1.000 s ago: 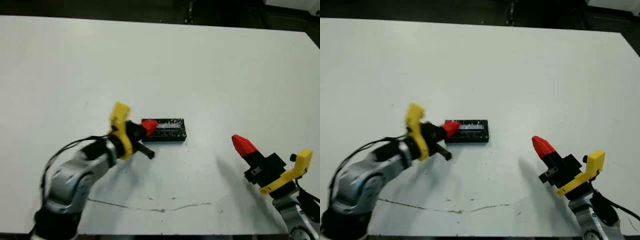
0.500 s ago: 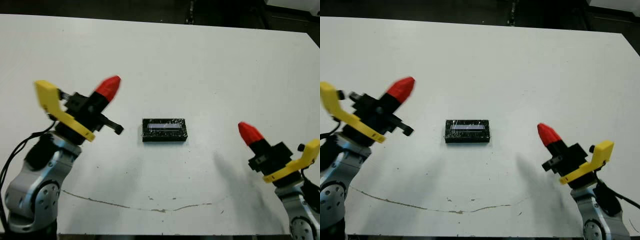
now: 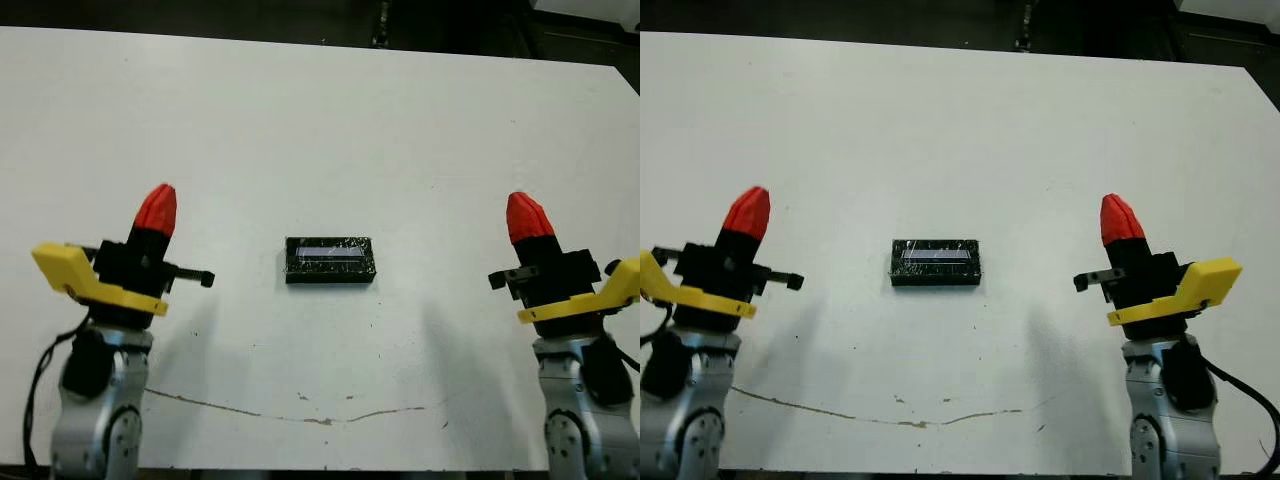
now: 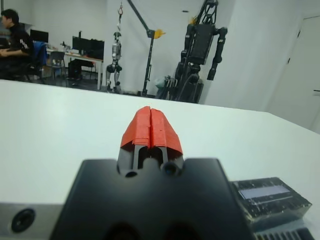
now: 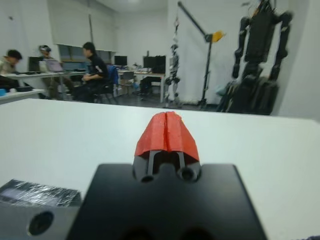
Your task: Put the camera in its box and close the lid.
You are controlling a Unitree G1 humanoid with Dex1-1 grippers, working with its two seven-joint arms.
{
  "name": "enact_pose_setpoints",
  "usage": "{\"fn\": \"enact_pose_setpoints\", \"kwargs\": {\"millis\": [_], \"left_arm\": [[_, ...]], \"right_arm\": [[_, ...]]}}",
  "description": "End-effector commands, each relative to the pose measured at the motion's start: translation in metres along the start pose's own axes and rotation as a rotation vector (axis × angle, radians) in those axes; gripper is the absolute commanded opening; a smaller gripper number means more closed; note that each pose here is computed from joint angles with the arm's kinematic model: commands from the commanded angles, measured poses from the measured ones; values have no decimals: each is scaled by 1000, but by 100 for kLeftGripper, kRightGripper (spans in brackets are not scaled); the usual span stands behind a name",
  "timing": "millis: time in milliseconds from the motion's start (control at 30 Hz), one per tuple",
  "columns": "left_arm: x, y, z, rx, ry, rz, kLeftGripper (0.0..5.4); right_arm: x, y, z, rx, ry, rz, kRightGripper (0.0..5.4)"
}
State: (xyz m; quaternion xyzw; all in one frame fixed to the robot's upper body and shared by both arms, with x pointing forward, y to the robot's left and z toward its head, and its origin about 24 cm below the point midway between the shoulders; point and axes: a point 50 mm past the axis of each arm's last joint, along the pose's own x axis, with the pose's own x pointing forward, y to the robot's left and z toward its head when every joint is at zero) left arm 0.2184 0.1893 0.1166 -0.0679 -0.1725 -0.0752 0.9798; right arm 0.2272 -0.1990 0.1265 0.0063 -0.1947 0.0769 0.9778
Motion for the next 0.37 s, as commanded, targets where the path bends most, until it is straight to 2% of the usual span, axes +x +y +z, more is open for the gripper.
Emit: {"fn": "enact_pose_setpoints", "kwargs": {"millis": [33, 233, 367], "left_arm": [[-3, 0, -6, 5, 5, 20, 3], [0, -1, -9, 1, 6, 14, 3], [1, -3, -10, 8, 9, 6, 3]], "right_arm": [[2, 1, -4, -37, -4, -30, 0], [2, 1, -12, -45, 19, -27, 0], [-1, 0, -15, -15, 48, -17, 0]]}}
